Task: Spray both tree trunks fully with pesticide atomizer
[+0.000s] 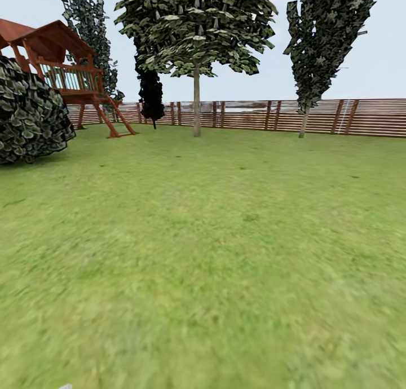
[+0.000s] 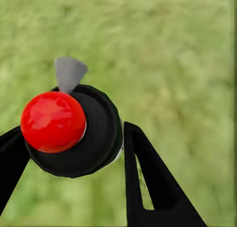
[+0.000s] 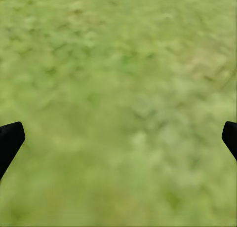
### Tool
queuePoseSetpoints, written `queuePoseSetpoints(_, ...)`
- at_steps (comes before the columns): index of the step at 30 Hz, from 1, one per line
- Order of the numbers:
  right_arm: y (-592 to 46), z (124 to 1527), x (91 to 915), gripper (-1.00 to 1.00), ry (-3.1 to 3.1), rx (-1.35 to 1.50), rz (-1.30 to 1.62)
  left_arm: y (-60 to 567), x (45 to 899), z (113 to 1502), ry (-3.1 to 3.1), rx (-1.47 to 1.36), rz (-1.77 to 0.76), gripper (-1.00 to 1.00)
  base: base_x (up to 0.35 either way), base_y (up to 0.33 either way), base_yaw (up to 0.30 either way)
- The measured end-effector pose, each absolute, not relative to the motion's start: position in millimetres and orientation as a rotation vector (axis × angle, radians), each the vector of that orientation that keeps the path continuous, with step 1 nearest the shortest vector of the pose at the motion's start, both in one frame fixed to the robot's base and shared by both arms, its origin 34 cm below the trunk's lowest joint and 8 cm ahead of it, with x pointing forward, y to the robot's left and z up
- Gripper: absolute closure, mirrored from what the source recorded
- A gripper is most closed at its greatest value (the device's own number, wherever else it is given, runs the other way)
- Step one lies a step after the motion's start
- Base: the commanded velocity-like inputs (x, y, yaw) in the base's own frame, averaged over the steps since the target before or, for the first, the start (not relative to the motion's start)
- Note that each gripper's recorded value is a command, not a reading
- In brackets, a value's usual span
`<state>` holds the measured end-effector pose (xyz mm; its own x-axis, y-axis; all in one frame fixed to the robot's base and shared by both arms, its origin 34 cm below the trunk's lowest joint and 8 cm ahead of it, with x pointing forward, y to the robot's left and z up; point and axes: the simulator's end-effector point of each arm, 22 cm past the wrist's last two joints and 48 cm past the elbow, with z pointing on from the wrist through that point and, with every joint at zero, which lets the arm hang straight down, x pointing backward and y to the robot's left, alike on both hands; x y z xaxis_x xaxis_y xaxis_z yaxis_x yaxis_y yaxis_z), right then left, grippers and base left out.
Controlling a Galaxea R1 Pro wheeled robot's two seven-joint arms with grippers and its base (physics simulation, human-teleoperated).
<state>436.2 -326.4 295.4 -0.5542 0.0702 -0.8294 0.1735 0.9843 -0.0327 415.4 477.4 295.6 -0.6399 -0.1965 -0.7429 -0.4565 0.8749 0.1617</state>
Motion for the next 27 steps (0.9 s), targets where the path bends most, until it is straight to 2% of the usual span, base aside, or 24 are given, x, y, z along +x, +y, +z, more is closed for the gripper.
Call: queuePoseSetpoints(27, -326.4, 295.4, 436.3, -1.00, 2.158, 0.170, -0.136, 477.4, 415.2, 295.5, 2.269, -0.468, 0.433, 1.00, 0.342, 0.000, 0.000)
